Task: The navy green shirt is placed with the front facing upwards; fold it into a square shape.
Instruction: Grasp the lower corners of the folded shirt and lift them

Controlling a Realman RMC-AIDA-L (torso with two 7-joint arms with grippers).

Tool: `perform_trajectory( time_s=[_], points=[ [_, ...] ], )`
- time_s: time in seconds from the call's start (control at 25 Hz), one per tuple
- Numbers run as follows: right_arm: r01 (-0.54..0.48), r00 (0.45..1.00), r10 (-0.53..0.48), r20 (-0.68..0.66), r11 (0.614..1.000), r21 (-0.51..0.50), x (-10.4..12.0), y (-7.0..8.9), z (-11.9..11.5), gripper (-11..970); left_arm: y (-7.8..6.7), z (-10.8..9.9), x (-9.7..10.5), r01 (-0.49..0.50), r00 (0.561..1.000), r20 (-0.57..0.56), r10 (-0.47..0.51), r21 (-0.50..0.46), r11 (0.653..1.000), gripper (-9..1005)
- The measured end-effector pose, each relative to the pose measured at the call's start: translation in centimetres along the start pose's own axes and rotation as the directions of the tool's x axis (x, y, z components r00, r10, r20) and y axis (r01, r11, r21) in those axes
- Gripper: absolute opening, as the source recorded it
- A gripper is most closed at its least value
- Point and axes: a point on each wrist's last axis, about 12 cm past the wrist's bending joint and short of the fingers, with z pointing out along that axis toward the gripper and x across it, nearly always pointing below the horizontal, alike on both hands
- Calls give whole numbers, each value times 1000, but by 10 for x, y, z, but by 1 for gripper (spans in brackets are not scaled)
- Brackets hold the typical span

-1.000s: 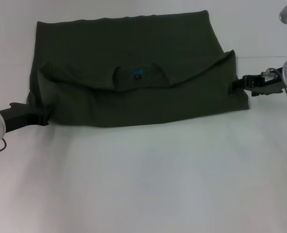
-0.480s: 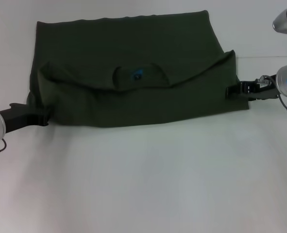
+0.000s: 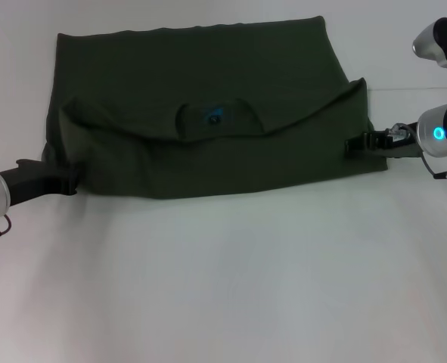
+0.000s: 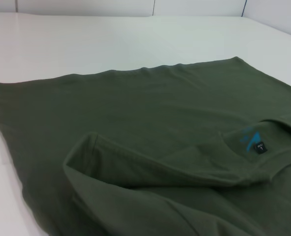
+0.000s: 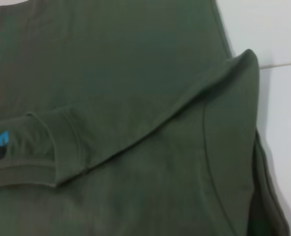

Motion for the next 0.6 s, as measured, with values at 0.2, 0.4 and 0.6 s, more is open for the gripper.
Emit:
perform_trajectory(
  time_s=[0.2,0.4,0.6],
  points=[
    [32,999,-32,-7,1000,0,0,4,0,559,0,0,0,1,1000,1,-1,-1,1000,52],
    [35,999,-35,-9,999,1,0,4,0,446,0,0,-1,3,1000,5,-3,0,1000,53],
    [51,999,-51,-11,999,5,0,4,0,333,0,0,-2,3,1000,8,-3,0,1000,54]
  ],
)
